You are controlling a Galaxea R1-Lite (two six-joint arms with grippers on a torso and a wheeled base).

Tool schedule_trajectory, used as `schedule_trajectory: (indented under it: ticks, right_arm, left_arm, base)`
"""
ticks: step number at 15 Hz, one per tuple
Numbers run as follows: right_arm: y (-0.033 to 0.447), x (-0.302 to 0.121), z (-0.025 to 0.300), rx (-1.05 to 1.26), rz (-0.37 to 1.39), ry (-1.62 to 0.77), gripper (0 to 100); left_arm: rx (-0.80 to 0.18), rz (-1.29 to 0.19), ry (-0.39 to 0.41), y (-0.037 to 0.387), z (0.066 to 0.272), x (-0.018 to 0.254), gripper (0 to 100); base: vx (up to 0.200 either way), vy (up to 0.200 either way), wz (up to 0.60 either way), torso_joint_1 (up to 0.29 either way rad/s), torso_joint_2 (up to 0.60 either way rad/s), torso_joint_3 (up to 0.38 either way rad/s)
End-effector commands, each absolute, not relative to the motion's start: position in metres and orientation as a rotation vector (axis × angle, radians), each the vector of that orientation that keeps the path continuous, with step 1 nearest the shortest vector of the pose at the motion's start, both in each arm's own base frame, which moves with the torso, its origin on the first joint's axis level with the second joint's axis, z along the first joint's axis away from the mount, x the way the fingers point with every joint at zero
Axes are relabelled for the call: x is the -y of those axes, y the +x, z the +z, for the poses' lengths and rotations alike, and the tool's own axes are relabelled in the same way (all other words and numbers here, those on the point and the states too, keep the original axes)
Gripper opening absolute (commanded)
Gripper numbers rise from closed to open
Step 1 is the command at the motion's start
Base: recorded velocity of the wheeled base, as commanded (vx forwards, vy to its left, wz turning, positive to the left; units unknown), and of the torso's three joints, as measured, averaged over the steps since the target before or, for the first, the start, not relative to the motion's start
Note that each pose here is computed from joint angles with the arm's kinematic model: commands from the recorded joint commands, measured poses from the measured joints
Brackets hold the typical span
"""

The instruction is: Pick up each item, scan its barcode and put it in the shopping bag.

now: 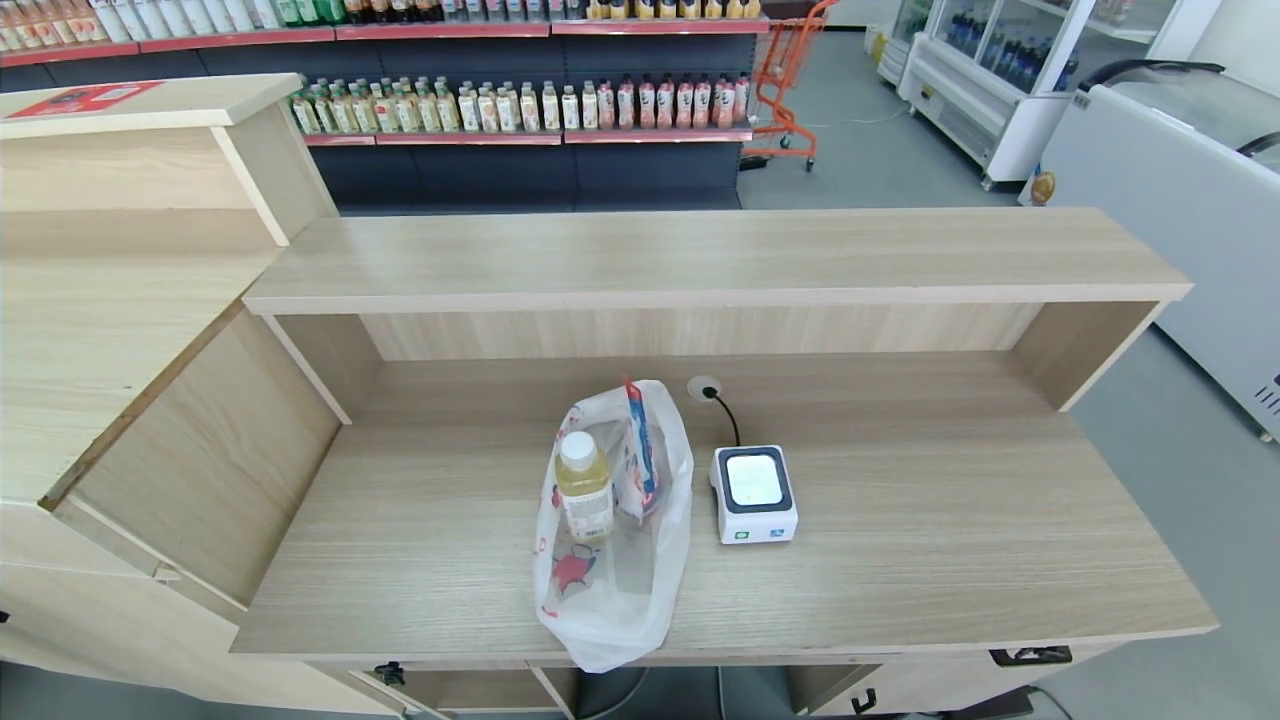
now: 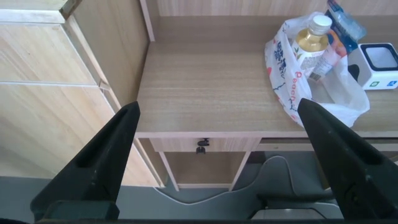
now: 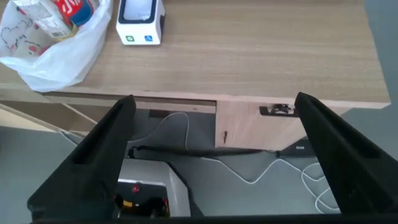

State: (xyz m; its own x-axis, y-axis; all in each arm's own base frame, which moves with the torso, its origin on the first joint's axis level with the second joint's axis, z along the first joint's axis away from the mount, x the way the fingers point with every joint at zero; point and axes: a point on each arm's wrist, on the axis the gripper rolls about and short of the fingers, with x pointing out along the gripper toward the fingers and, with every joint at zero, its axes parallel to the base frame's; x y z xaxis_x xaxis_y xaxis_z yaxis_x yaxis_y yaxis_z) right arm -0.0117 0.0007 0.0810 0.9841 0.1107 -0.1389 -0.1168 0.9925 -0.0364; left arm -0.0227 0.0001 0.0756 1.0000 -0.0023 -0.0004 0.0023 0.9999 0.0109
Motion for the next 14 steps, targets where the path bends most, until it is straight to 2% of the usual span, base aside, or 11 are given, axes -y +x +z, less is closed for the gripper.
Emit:
schedule_trajectory:
  ticks: [1, 9, 14]
  right_arm:
    - [-0.0167, -0.0004, 0.0771, -0.078, 0.112, -0.052, 100]
    - [-0.0167, -0.0005, 0.0771, -0.079, 0.111, -0.047, 100]
    - [-0.0167, -0.0004, 0.0771, -0.079, 0.112, -0.047, 100]
  left_arm:
    - [0.000, -0.003, 0.011, -0.0227, 0.0757, -0.0001, 100]
    - [0.000, -0.002, 0.008, -0.0227, 0.0757, -0.0001, 100]
    - [0.000, 0.000, 0.018, -0.0227, 0.0757, -0.0001, 100]
  base:
    - [0.000, 0.000, 0.00, 0.000, 0.00, 0.000]
    - [0.000, 0.000, 0.00, 0.000, 0.00, 0.000]
    - [0.000, -0.200, 0.00, 0.003, 0.00, 0.003]
